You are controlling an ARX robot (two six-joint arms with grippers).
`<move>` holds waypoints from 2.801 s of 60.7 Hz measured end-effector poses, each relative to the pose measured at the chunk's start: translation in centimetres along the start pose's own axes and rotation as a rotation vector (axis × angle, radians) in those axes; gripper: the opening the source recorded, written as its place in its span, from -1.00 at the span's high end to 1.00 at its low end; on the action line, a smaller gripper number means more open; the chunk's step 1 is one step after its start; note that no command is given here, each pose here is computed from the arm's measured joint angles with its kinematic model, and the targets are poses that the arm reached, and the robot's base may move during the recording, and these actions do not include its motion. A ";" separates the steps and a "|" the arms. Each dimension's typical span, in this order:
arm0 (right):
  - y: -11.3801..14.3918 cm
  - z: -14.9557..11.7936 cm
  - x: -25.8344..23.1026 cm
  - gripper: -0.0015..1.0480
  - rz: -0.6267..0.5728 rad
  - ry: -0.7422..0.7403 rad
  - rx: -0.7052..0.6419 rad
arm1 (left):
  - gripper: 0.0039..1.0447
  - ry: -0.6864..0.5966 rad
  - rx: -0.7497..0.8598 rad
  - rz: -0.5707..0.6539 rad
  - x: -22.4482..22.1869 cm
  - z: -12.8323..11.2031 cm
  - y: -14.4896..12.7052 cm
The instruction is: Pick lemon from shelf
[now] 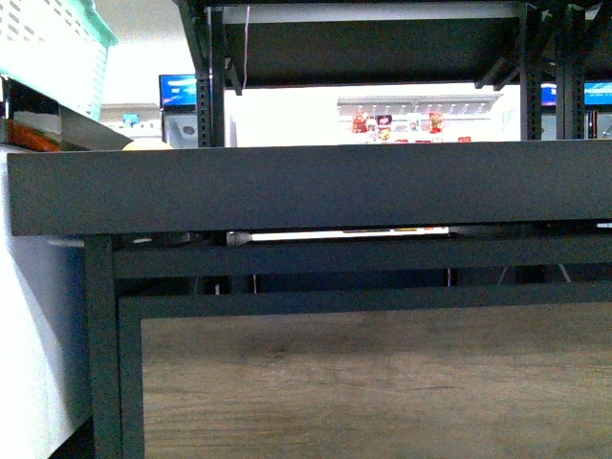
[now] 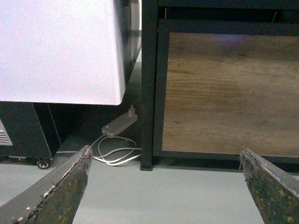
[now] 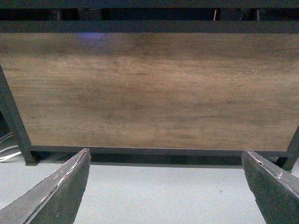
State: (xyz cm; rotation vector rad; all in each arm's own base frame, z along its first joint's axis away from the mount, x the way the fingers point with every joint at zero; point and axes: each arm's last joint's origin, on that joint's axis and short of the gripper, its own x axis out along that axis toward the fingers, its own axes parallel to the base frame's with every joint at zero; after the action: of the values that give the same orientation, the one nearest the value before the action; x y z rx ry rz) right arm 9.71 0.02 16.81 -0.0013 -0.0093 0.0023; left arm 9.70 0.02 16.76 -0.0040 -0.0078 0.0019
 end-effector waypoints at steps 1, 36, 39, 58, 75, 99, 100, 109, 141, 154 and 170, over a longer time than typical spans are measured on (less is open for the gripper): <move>0.0 0.0 0.0 -0.86 0.000 0.000 0.000 | -0.85 0.000 0.000 0.000 0.0 0.0 0.0; 0.0 0.0 0.0 -0.86 0.000 -0.001 0.000 | -0.85 0.000 0.000 0.000 0.0 0.0 0.0; 0.0 0.0 0.0 -0.86 0.000 -0.001 0.000 | -0.85 0.000 0.000 0.000 0.0 0.0 0.0; 0.0 0.0 0.0 -0.86 0.000 0.000 0.000 | -0.85 0.000 0.000 -0.003 0.0 0.0 0.0; 0.0 0.0 0.0 -0.86 -0.001 0.001 0.000 | -0.85 0.001 0.000 0.000 0.0 0.0 0.0; 0.0 0.0 0.0 -0.86 0.000 0.001 0.000 | -0.85 0.001 0.000 0.000 0.0 0.0 0.0; 0.0 0.0 0.0 -0.86 0.000 0.001 0.000 | -0.85 0.000 0.000 0.000 0.0 0.0 0.0; 0.0 0.0 0.0 -0.86 -0.001 0.001 0.001 | -0.85 0.000 0.000 0.000 0.0 0.0 0.0; 0.0 0.0 0.0 -0.86 0.000 0.001 0.001 | -0.85 0.000 0.000 0.000 0.0 0.0 0.0; 0.0 0.0 0.0 -0.86 0.000 0.001 0.001 | -0.85 0.000 0.000 0.000 0.0 0.0 0.0; 0.0 0.0 0.0 -0.86 0.000 0.001 0.001 | -0.85 0.000 0.000 0.000 0.0 0.0 0.0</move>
State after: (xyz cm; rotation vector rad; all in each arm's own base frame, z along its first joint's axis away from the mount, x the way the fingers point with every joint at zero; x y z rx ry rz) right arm 9.71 0.01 16.80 -0.0002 -0.0086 0.0019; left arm 9.70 0.02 16.76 -0.0040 -0.0074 0.0019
